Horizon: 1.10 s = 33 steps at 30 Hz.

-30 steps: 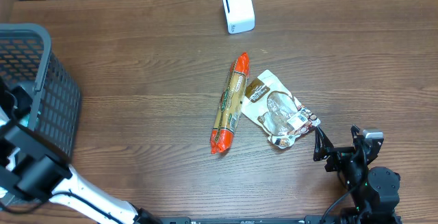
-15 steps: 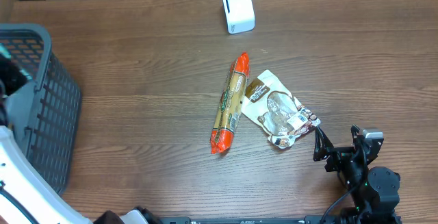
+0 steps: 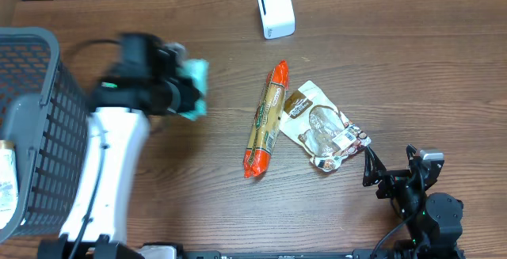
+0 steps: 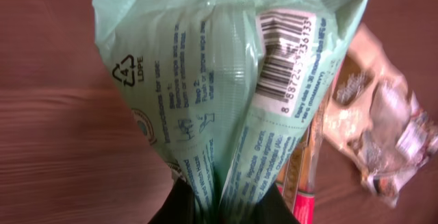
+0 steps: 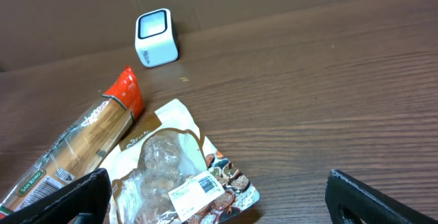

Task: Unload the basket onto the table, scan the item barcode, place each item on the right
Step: 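Carry the wipes pack out and place it beside the spaghetti, then withdraw the left gripper back toward the basket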

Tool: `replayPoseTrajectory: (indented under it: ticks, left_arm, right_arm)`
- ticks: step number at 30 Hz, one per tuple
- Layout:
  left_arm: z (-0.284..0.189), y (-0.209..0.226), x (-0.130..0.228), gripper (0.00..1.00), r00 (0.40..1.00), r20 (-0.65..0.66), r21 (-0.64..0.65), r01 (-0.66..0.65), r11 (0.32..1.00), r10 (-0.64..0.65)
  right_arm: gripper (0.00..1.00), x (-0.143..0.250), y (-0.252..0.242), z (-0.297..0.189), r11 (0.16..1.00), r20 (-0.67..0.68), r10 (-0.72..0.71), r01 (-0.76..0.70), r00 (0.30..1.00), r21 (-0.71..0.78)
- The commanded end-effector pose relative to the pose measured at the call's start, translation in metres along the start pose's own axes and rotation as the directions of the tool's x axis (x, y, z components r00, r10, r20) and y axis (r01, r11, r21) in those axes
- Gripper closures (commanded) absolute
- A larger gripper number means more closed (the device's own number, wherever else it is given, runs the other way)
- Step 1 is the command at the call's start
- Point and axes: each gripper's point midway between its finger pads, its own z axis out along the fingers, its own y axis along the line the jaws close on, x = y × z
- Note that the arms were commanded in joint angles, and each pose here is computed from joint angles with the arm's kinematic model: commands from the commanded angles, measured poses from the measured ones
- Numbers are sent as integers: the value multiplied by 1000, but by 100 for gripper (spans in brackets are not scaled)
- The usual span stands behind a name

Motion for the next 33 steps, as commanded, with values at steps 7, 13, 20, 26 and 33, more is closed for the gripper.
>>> replayPoseTrajectory:
  ticks: [7,13,20,26,33]
  left_arm:
    - [104,-20,58,40,994,-87,-32,-73,997,70]
    - [122,-23,66,0,989,-125,-34,-77,996,72]
    - [51,-26,-7,0,999,34,-44,-22,999,23]
    - [-68,-27,-86,0,958,275,-81,-56,995,77]
    - [-175,26,-109,0,908,407,-272,19,962,97]
  right_arm:
    - [0,3,-1,0,1000,-9,-1,1,1000,4]
    - [0,3,-1,0,1000,-9,-1,1,1000,5]
    - [0,3,-1,0,1000,-9,-1,1,1000,4]
    - [0,3,-1,0,1000,-9,-1,1,1000,4]
    - [0,3,-1,0,1000,-9,-1,1,1000,4]
